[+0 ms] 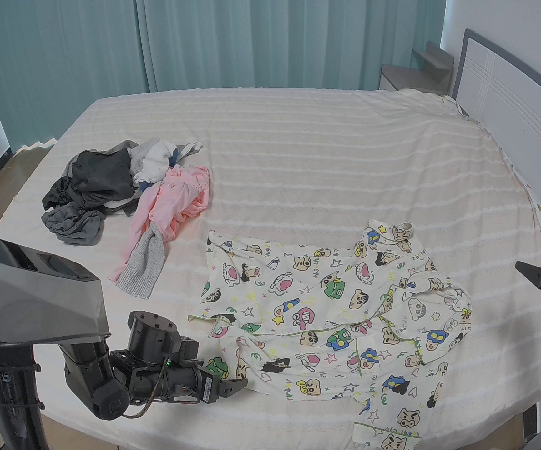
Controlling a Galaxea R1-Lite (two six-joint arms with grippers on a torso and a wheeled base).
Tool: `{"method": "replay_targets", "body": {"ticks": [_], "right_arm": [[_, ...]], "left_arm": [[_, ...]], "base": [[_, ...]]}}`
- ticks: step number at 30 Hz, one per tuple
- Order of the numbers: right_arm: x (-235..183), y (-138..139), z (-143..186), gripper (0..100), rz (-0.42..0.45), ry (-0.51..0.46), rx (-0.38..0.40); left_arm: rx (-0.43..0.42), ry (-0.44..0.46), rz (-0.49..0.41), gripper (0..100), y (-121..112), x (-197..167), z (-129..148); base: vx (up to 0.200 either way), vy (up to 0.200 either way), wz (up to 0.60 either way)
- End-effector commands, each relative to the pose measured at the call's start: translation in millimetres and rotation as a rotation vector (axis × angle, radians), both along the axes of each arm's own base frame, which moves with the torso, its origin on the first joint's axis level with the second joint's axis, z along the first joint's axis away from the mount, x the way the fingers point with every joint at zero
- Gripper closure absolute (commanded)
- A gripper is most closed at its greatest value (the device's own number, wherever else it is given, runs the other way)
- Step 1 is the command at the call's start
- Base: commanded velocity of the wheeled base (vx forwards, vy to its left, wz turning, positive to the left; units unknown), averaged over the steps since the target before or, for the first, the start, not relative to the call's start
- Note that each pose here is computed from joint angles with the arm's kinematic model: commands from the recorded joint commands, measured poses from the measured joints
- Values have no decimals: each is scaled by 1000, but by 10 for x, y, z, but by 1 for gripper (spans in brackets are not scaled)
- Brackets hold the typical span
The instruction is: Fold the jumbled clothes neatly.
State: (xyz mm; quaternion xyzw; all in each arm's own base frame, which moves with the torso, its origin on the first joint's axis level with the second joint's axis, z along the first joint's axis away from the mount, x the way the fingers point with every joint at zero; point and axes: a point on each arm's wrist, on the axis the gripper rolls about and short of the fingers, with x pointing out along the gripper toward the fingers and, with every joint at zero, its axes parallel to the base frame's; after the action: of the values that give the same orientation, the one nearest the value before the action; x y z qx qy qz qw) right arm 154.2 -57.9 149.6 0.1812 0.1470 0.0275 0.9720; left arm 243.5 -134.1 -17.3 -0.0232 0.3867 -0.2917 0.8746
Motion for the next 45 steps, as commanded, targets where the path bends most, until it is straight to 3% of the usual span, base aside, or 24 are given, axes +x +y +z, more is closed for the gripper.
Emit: {"method": "replay_targets", "body": {"ticks": [1, 11, 23, 29, 36, 45], "right_arm": [[-1, 4, -5, 0, 2, 2, 1], [0, 22, -15, 0, 13, 5, 2], [-4, 24, -10, 0, 13, 2, 1], [-8, 26, -11, 0, 13, 2, 1], [-7, 28, -11, 0, 14, 2, 1], [-10, 29, -9, 0, 14, 1, 0]], "left_arm": [[6, 15, 1, 100, 7, -17, -54], [13, 29, 8, 100, 49, -68, -48], [-42, -103, 52, 100, 159, -18, 394], [54, -155, 28, 100, 314, 63, 606], [76, -175, 68, 100, 382, 323, 829], [177, -183, 102, 100, 447, 632, 850]], "base": [[0, 0, 0], [0, 0, 0], [0, 0, 0], [0, 0, 0], [0, 0, 0], [0, 0, 0]]}}
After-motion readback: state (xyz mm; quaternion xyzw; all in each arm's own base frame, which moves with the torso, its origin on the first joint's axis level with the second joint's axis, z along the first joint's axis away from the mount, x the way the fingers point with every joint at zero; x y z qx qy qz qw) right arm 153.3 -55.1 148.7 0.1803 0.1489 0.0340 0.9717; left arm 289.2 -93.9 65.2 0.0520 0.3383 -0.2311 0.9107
